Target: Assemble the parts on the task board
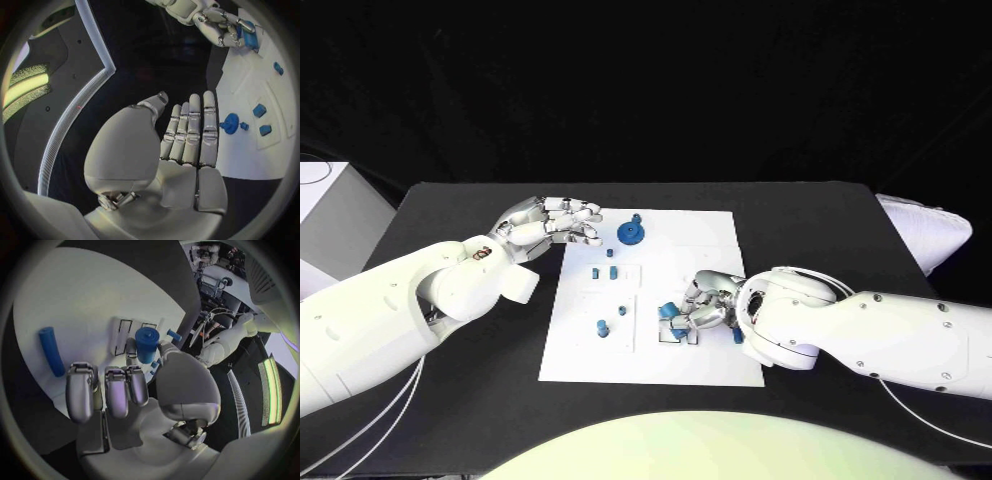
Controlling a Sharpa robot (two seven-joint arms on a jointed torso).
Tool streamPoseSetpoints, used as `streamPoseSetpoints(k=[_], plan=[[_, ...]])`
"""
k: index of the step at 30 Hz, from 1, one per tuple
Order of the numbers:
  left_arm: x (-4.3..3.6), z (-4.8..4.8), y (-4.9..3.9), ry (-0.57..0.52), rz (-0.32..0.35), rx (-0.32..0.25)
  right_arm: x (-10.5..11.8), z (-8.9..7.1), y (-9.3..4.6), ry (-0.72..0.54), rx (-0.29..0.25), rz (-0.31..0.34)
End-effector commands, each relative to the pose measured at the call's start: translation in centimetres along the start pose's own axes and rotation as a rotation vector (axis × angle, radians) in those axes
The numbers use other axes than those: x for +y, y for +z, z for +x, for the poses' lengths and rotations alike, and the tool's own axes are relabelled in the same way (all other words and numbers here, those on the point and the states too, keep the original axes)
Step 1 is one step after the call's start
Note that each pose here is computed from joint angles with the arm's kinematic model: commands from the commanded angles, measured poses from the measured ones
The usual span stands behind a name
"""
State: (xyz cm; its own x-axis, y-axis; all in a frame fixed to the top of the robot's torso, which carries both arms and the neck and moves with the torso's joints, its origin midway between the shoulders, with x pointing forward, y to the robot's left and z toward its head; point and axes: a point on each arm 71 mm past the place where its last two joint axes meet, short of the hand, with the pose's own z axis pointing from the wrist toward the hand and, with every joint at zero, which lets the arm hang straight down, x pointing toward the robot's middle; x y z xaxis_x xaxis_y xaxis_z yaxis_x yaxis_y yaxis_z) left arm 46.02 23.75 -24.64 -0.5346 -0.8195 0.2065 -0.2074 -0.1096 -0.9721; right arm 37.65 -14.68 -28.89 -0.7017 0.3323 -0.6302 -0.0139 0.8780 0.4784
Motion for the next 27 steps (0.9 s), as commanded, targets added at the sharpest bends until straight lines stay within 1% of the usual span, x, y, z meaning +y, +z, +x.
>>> streamPoseSetpoints(k=[1,10,21,27], plan=[[-0.02,0.27,0.04,-0.008,0.004,0.019,0.2,0.0,0.0,-0.019,-0.005,-0.01],[0.0,0.24,0.02,-0.007,0.001,0.019,0.4,0.1,-0.1,-0.014,-0.017,-0.027],[0.0,0.2,0.0,-0.005,-0.001,0.018,0.2,0.0,-0.6,-0.011,-0.034,-0.046],[0.01,0.16,-0.02,-0.004,-0.002,0.016,-0.3,-0.5,-1.2,0.021,-0.075,-0.086]])
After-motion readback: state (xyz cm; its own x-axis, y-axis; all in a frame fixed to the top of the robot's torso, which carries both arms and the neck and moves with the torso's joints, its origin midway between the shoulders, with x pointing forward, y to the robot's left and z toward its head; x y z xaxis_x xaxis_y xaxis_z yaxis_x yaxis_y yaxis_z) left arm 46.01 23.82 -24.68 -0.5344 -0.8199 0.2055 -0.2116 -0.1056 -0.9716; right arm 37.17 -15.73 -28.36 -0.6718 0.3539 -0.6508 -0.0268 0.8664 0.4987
